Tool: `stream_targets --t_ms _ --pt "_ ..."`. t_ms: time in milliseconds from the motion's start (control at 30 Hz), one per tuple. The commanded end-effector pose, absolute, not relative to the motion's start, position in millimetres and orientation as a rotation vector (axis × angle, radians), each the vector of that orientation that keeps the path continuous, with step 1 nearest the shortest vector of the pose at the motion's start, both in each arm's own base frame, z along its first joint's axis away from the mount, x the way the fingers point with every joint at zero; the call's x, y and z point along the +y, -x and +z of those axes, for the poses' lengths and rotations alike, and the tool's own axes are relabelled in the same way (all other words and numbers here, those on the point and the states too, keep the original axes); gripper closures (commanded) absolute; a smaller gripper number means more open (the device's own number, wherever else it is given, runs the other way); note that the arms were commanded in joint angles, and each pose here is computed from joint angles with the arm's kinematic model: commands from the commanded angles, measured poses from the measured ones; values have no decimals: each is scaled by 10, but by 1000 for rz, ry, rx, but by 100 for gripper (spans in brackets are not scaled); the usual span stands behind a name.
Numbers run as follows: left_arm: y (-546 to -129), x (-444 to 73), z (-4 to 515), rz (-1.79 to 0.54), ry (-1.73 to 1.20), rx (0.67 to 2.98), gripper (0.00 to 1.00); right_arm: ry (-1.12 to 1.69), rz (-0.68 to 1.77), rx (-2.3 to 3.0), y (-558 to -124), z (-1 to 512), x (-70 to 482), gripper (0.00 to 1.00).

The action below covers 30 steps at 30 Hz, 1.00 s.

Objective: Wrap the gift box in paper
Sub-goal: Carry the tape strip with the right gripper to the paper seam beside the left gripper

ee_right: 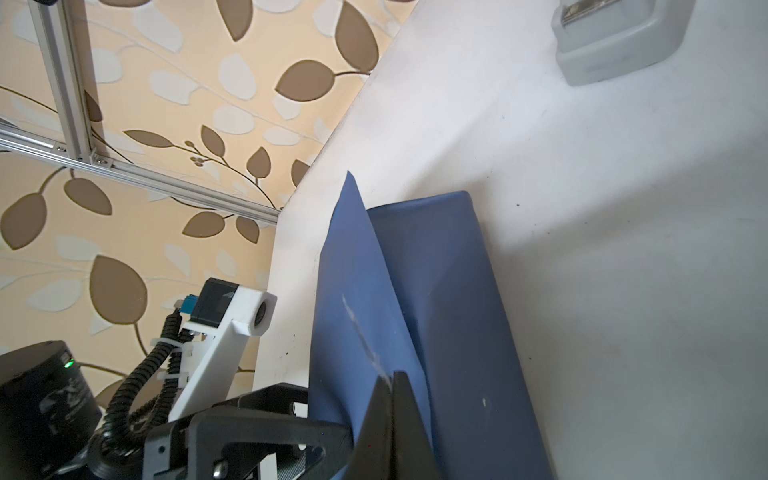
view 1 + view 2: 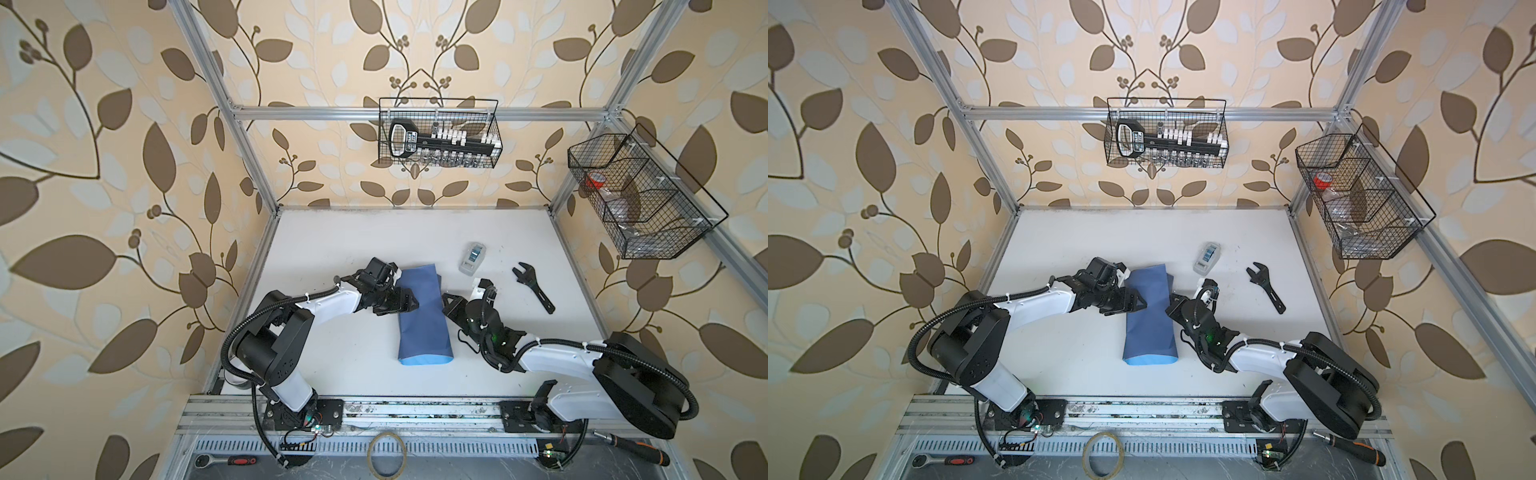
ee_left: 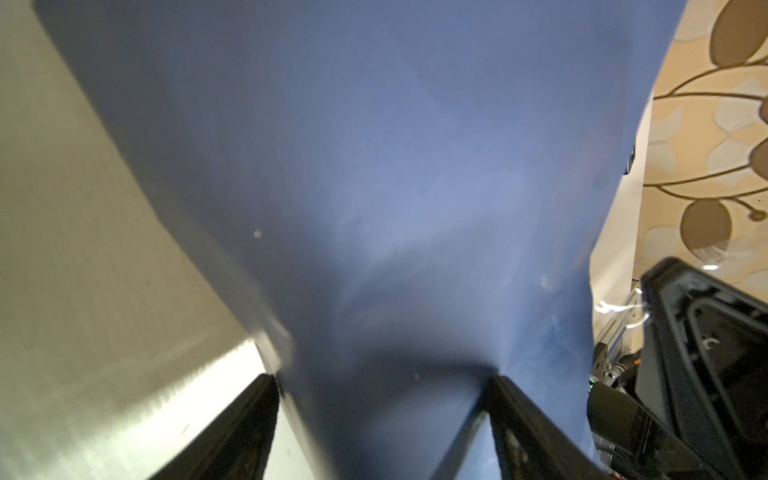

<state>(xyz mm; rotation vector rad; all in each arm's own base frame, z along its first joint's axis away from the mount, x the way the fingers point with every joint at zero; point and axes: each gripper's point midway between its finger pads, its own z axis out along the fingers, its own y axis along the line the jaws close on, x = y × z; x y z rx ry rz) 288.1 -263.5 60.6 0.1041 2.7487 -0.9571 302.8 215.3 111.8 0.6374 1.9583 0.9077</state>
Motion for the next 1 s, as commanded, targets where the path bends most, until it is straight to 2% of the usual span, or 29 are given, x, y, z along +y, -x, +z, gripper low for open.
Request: stream_targets --t_ms 0,967 --pt "-2594 -2054 -145 -483 -12 2992 19 -682 969 1880 -3110 1303 2242 100" --pt "-2574 -2048 -197 -481 -21 3000 19 -616 819 2000 -2987 854 2155 100"
